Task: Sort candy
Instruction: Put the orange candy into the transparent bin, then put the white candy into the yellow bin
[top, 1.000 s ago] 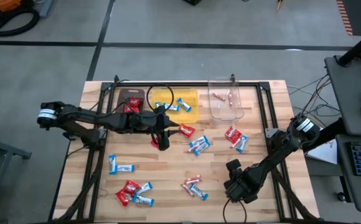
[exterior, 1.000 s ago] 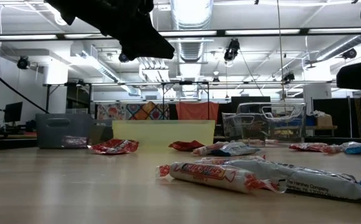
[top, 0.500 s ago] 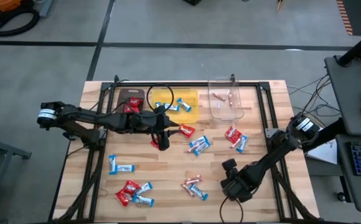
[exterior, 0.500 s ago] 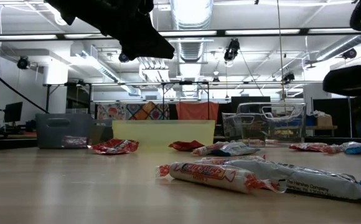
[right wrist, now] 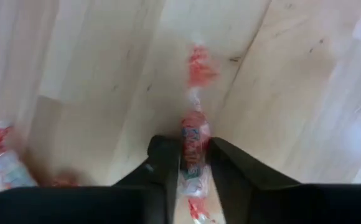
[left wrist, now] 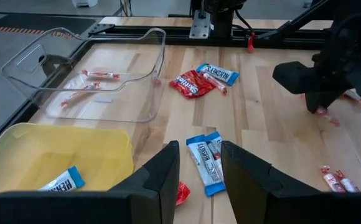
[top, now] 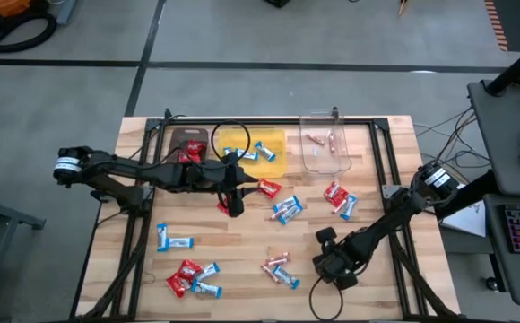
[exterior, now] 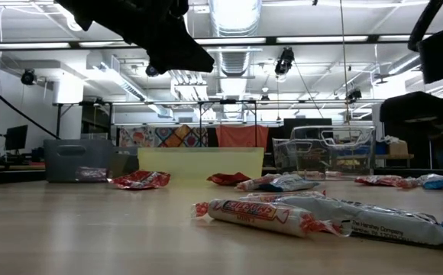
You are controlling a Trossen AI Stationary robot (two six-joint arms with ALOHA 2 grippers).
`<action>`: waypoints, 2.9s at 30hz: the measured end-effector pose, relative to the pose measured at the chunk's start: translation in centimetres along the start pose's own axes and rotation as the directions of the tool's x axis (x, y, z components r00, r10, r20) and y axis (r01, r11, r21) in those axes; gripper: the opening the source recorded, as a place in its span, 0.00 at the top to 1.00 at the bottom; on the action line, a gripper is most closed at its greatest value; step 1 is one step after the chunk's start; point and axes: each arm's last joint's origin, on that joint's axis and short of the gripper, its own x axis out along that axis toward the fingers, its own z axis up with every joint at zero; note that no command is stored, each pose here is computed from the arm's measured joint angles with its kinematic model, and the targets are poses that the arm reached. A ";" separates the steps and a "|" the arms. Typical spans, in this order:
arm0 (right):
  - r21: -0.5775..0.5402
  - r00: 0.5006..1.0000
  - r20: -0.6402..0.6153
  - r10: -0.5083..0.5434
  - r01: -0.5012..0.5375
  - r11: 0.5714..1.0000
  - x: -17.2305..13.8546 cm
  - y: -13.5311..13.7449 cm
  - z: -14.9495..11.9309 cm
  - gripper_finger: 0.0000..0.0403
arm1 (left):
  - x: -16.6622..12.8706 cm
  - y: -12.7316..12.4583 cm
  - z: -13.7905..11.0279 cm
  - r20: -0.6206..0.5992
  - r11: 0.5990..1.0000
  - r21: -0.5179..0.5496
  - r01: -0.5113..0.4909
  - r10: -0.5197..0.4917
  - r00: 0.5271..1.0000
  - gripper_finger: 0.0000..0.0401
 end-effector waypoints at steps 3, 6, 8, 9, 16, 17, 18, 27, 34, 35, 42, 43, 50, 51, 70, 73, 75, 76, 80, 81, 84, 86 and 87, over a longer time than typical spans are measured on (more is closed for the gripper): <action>0.008 1.000 -0.004 0.023 -0.023 1.000 -0.1 -0.4 0.1 0.92 | 0.0 0.0 0.0 0.000 1.000 0.000 0.000 0.000 1.000 0.75; 0.037 0.999 -0.007 0.049 -0.049 0.998 -0.4 -1.0 0.2 0.93 | 0.0 0.0 0.0 -0.001 1.000 0.000 0.000 0.000 1.000 0.75; 0.061 0.999 0.001 0.047 -0.047 0.997 -0.9 -1.7 0.2 0.92 | 0.0 0.0 0.0 -0.001 1.000 0.000 0.000 0.000 1.000 0.75; 0.077 0.999 0.004 0.040 -0.040 0.996 -1.3 -2.1 0.2 0.92 | 0.0 0.0 0.0 -0.001 1.000 0.000 0.000 0.000 1.000 0.75; 0.343 0.993 0.114 -0.039 -0.002 0.940 -6.2 -8.2 -0.3 0.92 | 0.0 0.0 -0.2 -0.016 1.000 0.003 -0.001 0.001 1.000 0.75; 0.395 0.988 0.139 -0.064 0.004 0.919 -7.2 -9.6 -0.6 0.92 | 0.0 0.0 -0.2 -0.022 1.000 0.004 -0.001 0.001 1.000 0.75; 0.451 0.982 0.165 -0.090 0.006 0.892 -8.2 -10.9 -1.0 0.92 | -0.1 0.0 -0.3 -0.028 1.000 0.004 -0.001 0.001 1.000 0.75; 0.895 0.890 0.225 -0.397 -0.028 0.445 -14.9 -23.4 -8.4 0.92 | -0.1 0.1 -0.7 -0.073 1.000 0.008 -0.003 0.003 0.997 0.75; 0.970 0.868 0.065 -0.492 0.060 0.234 -15.1 -29.9 -14.6 0.91 | -0.2 0.1 -1.1 -0.118 1.000 0.000 -0.006 0.006 0.993 0.75; 0.975 0.869 0.055 -0.491 0.059 0.213 -14.8 -30.6 -15.1 0.91 | -0.3 0.1 -1.1 -0.128 1.000 -0.005 -0.007 0.006 0.992 0.75; 0.976 0.892 -0.003 -0.452 0.102 0.195 -11.8 -34.1 -16.7 0.79 | -1.0 0.1 -0.6 -0.247 0.997 -0.074 -0.031 0.012 0.969 0.75; 0.973 0.893 -0.006 -0.449 0.108 0.202 -11.5 -34.3 -16.7 0.78 | -1.2 0.0 -0.6 -0.272 0.996 -0.082 -0.035 0.011 0.962 0.75; 0.968 0.882 -0.001 -0.471 0.120 0.222 -11.8 -34.4 -16.8 0.77 | -2.7 -1.1 -1.0 -0.480 0.983 -0.167 -0.072 -0.018 0.877 0.75; 0.968 0.878 0.006 -0.479 0.115 0.223 -12.1 -34.2 -16.7 0.77 | -2.9 -1.4 -1.2 -0.511 0.980 -0.188 -0.061 -0.045 0.858 0.75; 0.875 0.785 0.337 -0.520 -0.057 0.481 -17.5 -27.0 -11.4 0.77 | -8.0 -8.8 -9.9 -0.838 0.992 -0.124 -0.003 -0.103 0.536 0.54; 0.863 0.788 0.350 -0.506 -0.061 0.502 -17.4 -26.6 -10.9 0.77 | -8.6 -9.2 -11.5 -0.850 0.996 -0.088 0.009 -0.080 0.521 0.47; 0.856 0.790 0.357 -0.499 -0.062 0.513 -17.3 -26.4 -10.6 0.77 | -9.0 -9.5 -12.3 -0.860 0.997 -0.074 0.010 -0.069 0.505 0.45; 0.853 0.790 0.359 -0.496 -0.063 0.518 -17.3 -26.3 -10.5 0.77 | -9.2 -9.5 -12.7 -0.865 0.998 -0.070 0.004 -0.063 0.497 0.45; 0.850 0.792 0.365 -0.490 -0.069 0.523 -17.3 -26.1 -10.3 0.77 | -9.7 -9.5 -14.2 -0.882 0.997 -0.067 -0.036 -0.042 0.470 0.46; 0.850 0.791 0.364 -0.492 -0.066 0.522 -17.2 -26.1 -10.2 0.77 | -9.7 -9.6 -14.5 -0.882 0.996 -0.079 -0.034 -0.054 0.468 0.46; 0.851 0.791 0.361 -0.494 -0.064 0.521 -17.2 -26.1 -10.2 0.77 | -9.5 -9.6 -15.3 -0.875 0.992 -0.120 -0.028 -0.092 0.475 0.48; 0.851 0.791 0.361 -0.494 -0.064 0.521 -17.2 -26.1 -10.2 0.77 | -9.4 -9.6 -15.8 -0.875 0.989 -0.145 -0.030 -0.114 0.471 0.49; 0.851 0.791 0.361 -0.494 -0.063 0.521 -17.2 -26.1 -10.2 0.77 | -9.4 -9.5 -16.0 -0.875 0.988 -0.149 -0.037 -0.114 0.471 0.49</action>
